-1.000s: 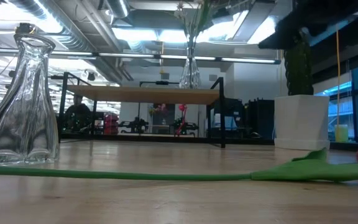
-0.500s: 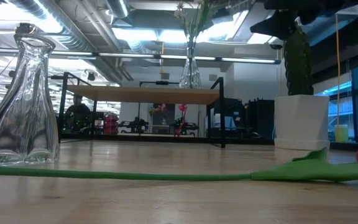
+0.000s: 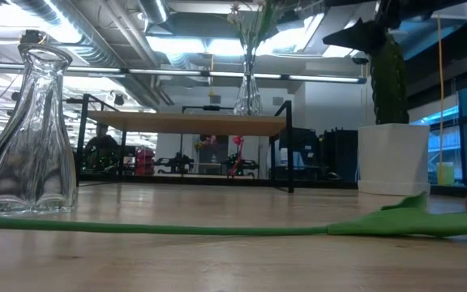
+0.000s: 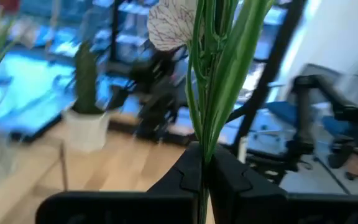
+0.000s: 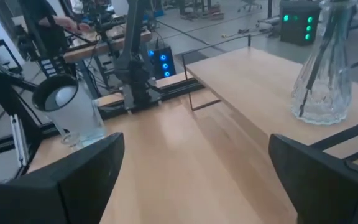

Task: Pick and place flowers into a vace then onto a shelf
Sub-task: Put the white flowers into the transparent vase

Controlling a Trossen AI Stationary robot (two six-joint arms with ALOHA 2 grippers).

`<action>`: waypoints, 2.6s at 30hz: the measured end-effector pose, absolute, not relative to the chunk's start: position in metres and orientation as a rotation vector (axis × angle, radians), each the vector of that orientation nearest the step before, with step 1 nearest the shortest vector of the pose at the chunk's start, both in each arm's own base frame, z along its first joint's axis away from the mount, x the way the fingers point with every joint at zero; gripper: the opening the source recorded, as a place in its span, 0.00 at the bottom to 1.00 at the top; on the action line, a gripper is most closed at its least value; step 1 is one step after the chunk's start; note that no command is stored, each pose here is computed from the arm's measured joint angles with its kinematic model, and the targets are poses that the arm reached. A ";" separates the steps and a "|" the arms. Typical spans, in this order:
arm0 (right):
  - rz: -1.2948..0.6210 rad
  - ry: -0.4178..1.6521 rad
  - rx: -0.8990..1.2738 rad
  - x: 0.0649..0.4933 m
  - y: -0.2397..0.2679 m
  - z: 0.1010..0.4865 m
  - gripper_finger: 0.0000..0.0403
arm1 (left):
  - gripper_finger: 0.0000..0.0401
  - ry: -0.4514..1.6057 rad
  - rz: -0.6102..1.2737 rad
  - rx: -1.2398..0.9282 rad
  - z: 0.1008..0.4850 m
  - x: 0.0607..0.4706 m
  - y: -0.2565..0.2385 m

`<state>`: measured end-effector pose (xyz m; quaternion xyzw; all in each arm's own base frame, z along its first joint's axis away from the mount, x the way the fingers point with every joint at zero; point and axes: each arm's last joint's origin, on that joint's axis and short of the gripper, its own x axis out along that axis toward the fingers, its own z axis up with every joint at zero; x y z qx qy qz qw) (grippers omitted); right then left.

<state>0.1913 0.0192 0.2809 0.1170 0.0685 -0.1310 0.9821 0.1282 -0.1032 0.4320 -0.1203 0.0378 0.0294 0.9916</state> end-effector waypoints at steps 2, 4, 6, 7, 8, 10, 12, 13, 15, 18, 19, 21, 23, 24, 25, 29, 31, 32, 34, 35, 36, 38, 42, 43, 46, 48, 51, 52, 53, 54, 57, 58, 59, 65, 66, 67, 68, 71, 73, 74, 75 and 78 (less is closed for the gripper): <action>-0.265 0.134 0.260 0.195 0.020 0.279 0.99 | 0.01 0.057 0.019 -0.195 0.437 0.125 -0.097; -0.268 0.129 0.285 0.200 0.021 0.277 0.99 | 0.01 0.032 -0.021 -0.170 0.439 0.124 -0.094; -0.269 0.124 0.298 0.206 0.022 0.275 0.99 | 0.01 0.004 -0.081 -0.135 0.436 0.124 -0.091; -0.269 0.121 0.308 0.210 0.022 0.273 0.99 | 0.01 -0.016 -0.114 -0.125 0.434 0.124 -0.091; -0.269 0.119 0.312 0.213 0.023 0.271 0.99 | 0.01 -0.035 -0.149 -0.115 0.431 0.124 -0.090; -0.267 0.104 0.317 0.220 0.024 0.269 0.99 | 0.01 -0.055 -0.197 -0.099 0.424 0.123 -0.087; -0.264 0.092 0.321 0.226 0.025 0.266 0.99 | 0.01 -0.057 -0.215 -0.104 0.413 0.122 -0.084; -0.263 0.085 0.324 0.229 0.025 0.265 0.99 | 0.01 -0.053 -0.227 -0.115 0.407 0.122 -0.083; -0.260 0.074 0.327 0.234 0.026 0.263 0.99 | 0.01 -0.056 -0.255 -0.130 0.394 0.123 -0.083; -0.260 0.073 0.327 0.237 0.027 0.260 0.99 | 0.02 -0.072 -0.287 -0.149 0.375 0.126 -0.083; -0.259 0.071 0.327 0.238 0.027 0.260 0.99 | 0.02 -0.085 -0.304 -0.156 0.369 0.127 -0.084; -0.259 0.069 0.328 0.238 0.027 0.260 0.99 | 0.01 -0.109 -0.335 -0.170 0.358 0.128 -0.084; -0.258 0.063 0.332 0.238 0.027 0.261 0.99 | 0.01 -0.094 -0.336 -0.182 0.345 0.130 -0.082; -0.258 0.061 0.334 0.238 0.027 0.261 0.99 | 0.01 -0.080 -0.332 -0.194 0.337 0.131 -0.082; -0.258 0.060 0.338 0.238 0.027 0.261 0.99 | 0.02 -0.076 -0.328 -0.208 0.332 0.132 -0.081; -0.259 0.058 0.359 0.238 0.027 0.261 0.99 | 0.01 -0.096 -0.348 -0.228 0.317 0.136 -0.079; -0.258 0.055 0.360 0.238 0.027 0.261 0.99 | 0.01 -0.083 -0.372 -0.238 0.308 0.139 -0.078; -0.258 0.053 0.362 0.238 0.027 0.262 0.99 | 0.01 -0.087 -0.380 -0.243 0.305 0.139 -0.077; -0.258 0.051 0.377 0.238 0.027 0.262 0.99 | 0.02 -0.081 -0.375 -0.253 0.300 0.141 -0.075; -0.258 0.050 0.385 0.238 0.027 0.262 0.99 | 0.02 -0.071 -0.367 -0.259 0.296 0.142 -0.074; -0.258 0.049 0.388 0.238 0.027 0.262 0.99 | 0.02 -0.057 -0.360 -0.256 0.292 0.143 -0.073; -0.258 0.049 0.389 0.238 0.027 0.262 0.99 | 0.01 -0.053 -0.363 -0.254 0.286 0.144 -0.071; -0.258 0.047 0.392 0.238 0.027 0.262 0.99 | 0.01 -0.052 -0.395 -0.271 0.278 0.146 -0.068; -0.257 0.046 0.392 0.238 0.027 0.262 0.99 | 0.01 -0.047 -0.399 -0.270 0.276 0.146 -0.068; -0.255 0.036 0.393 0.238 0.027 0.263 0.99 | 0.01 -0.033 -0.396 -0.265 0.271 0.147 -0.066; -0.254 0.028 0.394 0.238 0.027 0.264 0.99 | 0.01 -0.026 -0.396 -0.263 0.267 0.148 -0.064; -0.252 0.021 0.396 0.239 0.027 0.264 0.99 | 0.02 -0.025 -0.402 -0.261 0.261 0.149 -0.062; -0.252 0.017 0.397 0.239 0.027 0.265 0.99 | 0.02 -0.025 -0.405 -0.261 0.259 0.149 -0.062; -0.252 0.015 0.398 0.239 0.027 0.265 0.99 | 0.02 -0.023 -0.408 -0.260 0.258 0.149 -0.061; -0.251 0.014 0.398 0.239 0.027 0.265 0.99 | 0.01 -0.023 -0.413 -0.256 0.257 0.149 -0.061; -0.252 0.014 0.400 0.239 0.027 0.265 0.99 | 0.01 -0.031 -0.430 -0.225 0.257 0.150 -0.060; -0.252 0.013 0.408 0.239 0.027 0.265 0.99 | 0.02 -0.030 -0.438 -0.215 0.257 0.150 -0.059; -0.252 0.011 0.419 0.239 0.027 0.265 0.99 | 0.02 -0.030 -0.450 -0.209 0.256 0.150 -0.058; -0.250 0.004 0.428 0.239 0.027 0.266 0.99 | 0.01 -0.016 -0.505 -0.197 0.255 0.153 -0.054; -0.250 0.004 0.429 0.239 0.027 0.266 0.99 | 0.02 -0.010 -0.503 -0.195 0.254 0.154 -0.053; -0.251 0.004 0.431 0.239 0.027 0.266 0.99 | 0.02 -0.003 -0.498 -0.194 0.253 0.155 -0.053; -0.251 0.003 0.438 0.239 0.027 0.266 0.99 | 0.02 0.005 -0.491 -0.194 0.252 0.157 -0.052; -0.251 0.002 0.448 0.239 0.027 0.266 0.99 | 0.02 0.038 -0.492 -0.193 0.247 0.162 -0.052; -0.251 0.002 0.448 0.239 0.027 0.266 0.99 | 0.01 0.061 -0.506 -0.192 0.244 0.165 -0.052; -0.251 0.002 0.449 0.239 0.027 0.266 0.99 | 0.01 0.069 -0.511 -0.191 0.243 0.166 -0.052; -0.251 0.002 0.451 0.239 0.027 0.266 0.99 | 0.02 0.075 -0.514 -0.191 0.241 0.168 -0.052; -0.251 0.002 0.451 0.239 0.027 0.266 0.99 | 0.02 0.088 -0.517 -0.179 0.239 0.170 -0.053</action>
